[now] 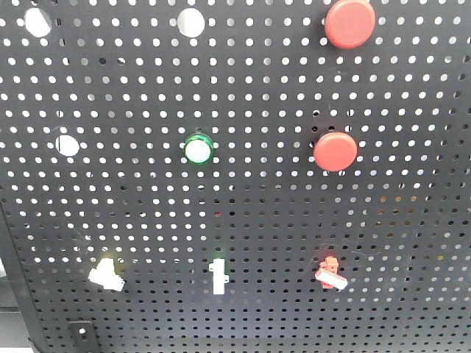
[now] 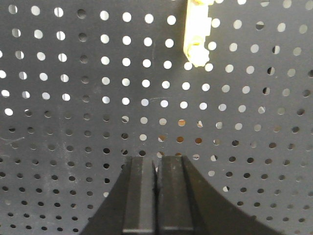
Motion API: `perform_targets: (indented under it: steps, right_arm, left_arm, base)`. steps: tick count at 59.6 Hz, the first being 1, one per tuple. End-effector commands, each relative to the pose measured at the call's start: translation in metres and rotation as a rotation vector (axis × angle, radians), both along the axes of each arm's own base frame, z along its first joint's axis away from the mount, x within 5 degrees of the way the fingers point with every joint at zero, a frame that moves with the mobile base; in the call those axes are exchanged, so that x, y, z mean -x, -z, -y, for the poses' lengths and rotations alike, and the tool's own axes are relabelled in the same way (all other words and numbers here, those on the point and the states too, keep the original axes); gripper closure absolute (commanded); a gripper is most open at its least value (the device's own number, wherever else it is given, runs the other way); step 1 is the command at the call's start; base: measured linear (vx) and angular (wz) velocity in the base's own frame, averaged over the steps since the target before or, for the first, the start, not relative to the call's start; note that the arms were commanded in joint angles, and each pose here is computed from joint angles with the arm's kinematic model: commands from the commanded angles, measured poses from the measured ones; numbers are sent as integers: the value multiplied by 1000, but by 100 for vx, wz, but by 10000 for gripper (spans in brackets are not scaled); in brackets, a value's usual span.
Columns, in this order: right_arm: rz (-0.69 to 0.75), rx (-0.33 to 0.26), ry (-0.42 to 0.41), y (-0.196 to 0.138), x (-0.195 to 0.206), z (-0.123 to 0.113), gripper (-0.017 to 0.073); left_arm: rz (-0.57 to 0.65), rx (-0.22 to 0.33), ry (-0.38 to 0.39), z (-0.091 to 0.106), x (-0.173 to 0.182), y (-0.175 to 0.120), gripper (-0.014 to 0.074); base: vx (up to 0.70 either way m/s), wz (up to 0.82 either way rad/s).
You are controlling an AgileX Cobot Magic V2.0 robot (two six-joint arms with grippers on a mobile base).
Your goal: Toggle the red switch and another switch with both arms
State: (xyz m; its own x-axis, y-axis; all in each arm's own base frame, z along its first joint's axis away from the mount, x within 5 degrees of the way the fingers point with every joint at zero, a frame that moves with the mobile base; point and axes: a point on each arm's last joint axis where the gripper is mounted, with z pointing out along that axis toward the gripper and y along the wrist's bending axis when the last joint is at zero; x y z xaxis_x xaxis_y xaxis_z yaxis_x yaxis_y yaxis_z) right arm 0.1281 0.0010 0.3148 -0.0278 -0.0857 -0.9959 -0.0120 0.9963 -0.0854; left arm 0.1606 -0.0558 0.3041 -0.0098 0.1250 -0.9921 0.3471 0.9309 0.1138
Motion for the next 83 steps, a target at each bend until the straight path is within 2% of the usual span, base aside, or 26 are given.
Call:
perform_targets:
  steps: [1,9,26,39,49,60,65,71,77,83]
  right_arm:
    - [115,4,-12,-18,-1,-1,566]
    - [115,4,-12,-18,-1,-1,566]
    - [115,4,-12,-18,-1,-1,566]
    - [116,5,-12,-18,-1,-1,566]
    - [116,5,-12,-18,-1,-1,566]
    - [114,5,-12,-18,-1,-1,566]
    - [113,5,-12,-18,-1,-1,566]
    - [106,3,-28,-17,-3,-3,566]
    - [99,4,-113,-15,-6,-14,566]
    - [91,1,-244,-12,-12,-33,566]
  left_arm:
    - [109,58,71,15,-10,-18,591]
    - [88,52,98,28,-28,-25,591]
    - [58,42,94,37,-52,-32,591]
    - [-84,0,68,36,-55,-17,591]
    - [-257,58,22,33,-52,-5,591]
    - [-363,31,3,30,-43,0,591]
    - [-348,36,7,28,-38,-5,591]
    - [-264,71,19,25,-30,-19,591]
    - [-147,118,38,22,-21,-37,591]
    - [-48,158,54,19,-12,-51,591]
  base:
    - [0,0]
    - [0,0]
    - [0,0]
    - [0,0]
    - [0,0]
    - [0,0]
    - [0,0]
    - [0,0]
    - [0,0]
    - [0,0]
